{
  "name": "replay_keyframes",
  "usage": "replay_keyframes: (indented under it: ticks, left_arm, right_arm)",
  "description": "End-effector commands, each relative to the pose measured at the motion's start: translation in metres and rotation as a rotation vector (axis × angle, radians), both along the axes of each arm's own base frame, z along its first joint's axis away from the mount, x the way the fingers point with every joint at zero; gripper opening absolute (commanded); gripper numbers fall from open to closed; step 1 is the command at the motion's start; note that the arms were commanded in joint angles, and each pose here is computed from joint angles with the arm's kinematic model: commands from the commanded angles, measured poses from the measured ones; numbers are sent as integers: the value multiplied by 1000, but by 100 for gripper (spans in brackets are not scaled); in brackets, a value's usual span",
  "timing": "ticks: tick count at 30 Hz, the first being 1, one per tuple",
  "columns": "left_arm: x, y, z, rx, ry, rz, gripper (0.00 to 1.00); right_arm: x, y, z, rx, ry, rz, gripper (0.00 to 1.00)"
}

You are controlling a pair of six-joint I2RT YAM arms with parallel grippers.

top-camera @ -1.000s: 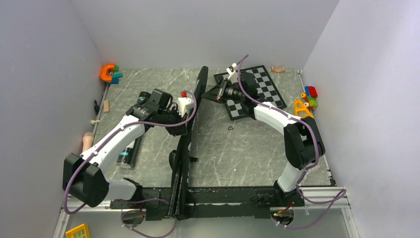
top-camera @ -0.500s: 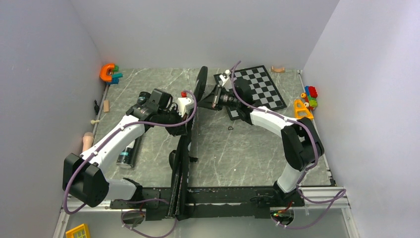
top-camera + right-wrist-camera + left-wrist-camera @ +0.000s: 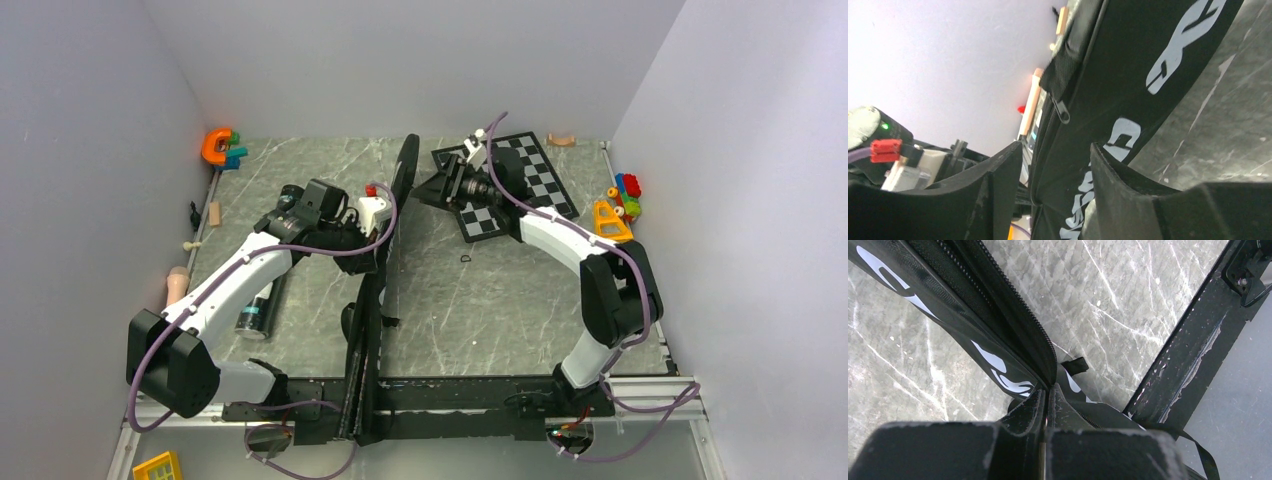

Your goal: Pack up the badminton gear

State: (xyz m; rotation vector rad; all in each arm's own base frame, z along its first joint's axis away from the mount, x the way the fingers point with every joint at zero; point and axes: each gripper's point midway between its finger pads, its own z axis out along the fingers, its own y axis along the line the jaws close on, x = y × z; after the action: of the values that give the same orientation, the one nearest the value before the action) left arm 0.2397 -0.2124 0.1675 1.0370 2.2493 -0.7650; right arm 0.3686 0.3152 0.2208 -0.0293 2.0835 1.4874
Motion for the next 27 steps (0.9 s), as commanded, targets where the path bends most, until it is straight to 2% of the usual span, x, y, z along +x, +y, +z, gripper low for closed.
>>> replay_keyframes:
  ticks: [1,8,14,22,27]
  left_arm:
    - [9,-14,47,-106,-134,-50,0]
    - [10,-14,46,-103,-131,-51,0]
    - [12,-15,48,-105,-134,-50,0]
    - [12,-15,48,-105,-127,-50,0]
    - [12,-15,47,-103,-126,-51,0]
  right_arm:
    - [19,-9,35,41,-101,-15,53]
    - [23,-6,40,80,-121,8,41]
    - [21,-4,35,83,-117,32,41]
    - [23,0,33,119,-106,40,27]
    - [24,5,35,135,-109,46,26]
